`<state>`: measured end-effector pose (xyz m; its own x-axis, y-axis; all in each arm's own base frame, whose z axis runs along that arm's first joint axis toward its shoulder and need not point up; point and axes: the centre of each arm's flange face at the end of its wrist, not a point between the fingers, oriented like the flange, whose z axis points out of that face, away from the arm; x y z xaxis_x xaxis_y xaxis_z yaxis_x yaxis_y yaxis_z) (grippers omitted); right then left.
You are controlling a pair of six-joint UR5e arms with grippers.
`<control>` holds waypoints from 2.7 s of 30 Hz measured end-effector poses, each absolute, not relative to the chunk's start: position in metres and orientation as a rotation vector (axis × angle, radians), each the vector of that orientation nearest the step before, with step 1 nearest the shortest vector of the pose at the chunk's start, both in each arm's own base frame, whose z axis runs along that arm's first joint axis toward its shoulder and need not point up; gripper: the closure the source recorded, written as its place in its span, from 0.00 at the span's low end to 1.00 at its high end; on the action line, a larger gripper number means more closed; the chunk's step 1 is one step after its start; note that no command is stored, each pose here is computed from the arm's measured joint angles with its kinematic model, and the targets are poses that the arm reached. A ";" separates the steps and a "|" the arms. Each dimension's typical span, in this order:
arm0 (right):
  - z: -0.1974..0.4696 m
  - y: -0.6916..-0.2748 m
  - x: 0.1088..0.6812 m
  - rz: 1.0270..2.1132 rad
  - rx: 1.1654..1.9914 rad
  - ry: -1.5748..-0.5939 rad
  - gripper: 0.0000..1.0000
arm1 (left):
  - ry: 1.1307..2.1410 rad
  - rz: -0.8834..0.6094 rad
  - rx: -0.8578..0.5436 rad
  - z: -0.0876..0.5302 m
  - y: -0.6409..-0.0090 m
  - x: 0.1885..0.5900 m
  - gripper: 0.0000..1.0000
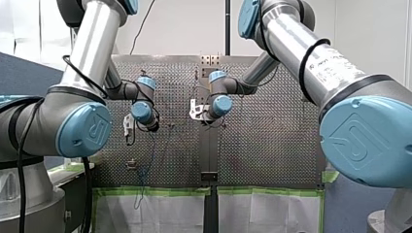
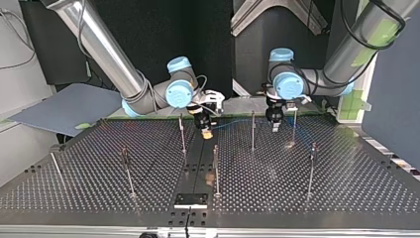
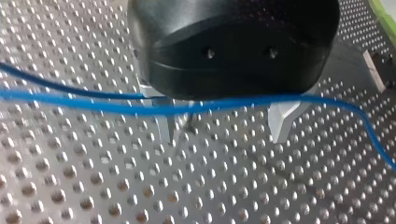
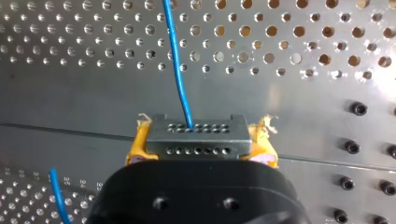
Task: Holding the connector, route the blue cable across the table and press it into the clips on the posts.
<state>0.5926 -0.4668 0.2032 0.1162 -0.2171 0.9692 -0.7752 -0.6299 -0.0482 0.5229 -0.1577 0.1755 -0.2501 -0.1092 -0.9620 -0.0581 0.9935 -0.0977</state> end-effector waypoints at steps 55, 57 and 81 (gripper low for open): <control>0.212 -0.473 0.583 1.542 1.960 -0.957 1.00 | 1.701 -0.339 -0.132 0.188 -0.269 0.464 0.00; 0.215 -0.473 0.582 1.545 1.961 -0.955 1.00 | 1.700 -0.351 -0.136 0.187 -0.273 0.468 0.00; 0.226 -0.473 0.579 1.566 1.977 -0.952 1.00 | 1.725 -0.396 -0.160 0.149 -0.314 0.514 0.00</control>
<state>0.5785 -0.4729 0.2259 0.1209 -0.2423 0.9626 -0.7435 -0.6647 -0.0740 0.5141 -0.3138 0.1488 -0.1950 -0.3234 -0.9259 0.1133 0.9303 -0.3488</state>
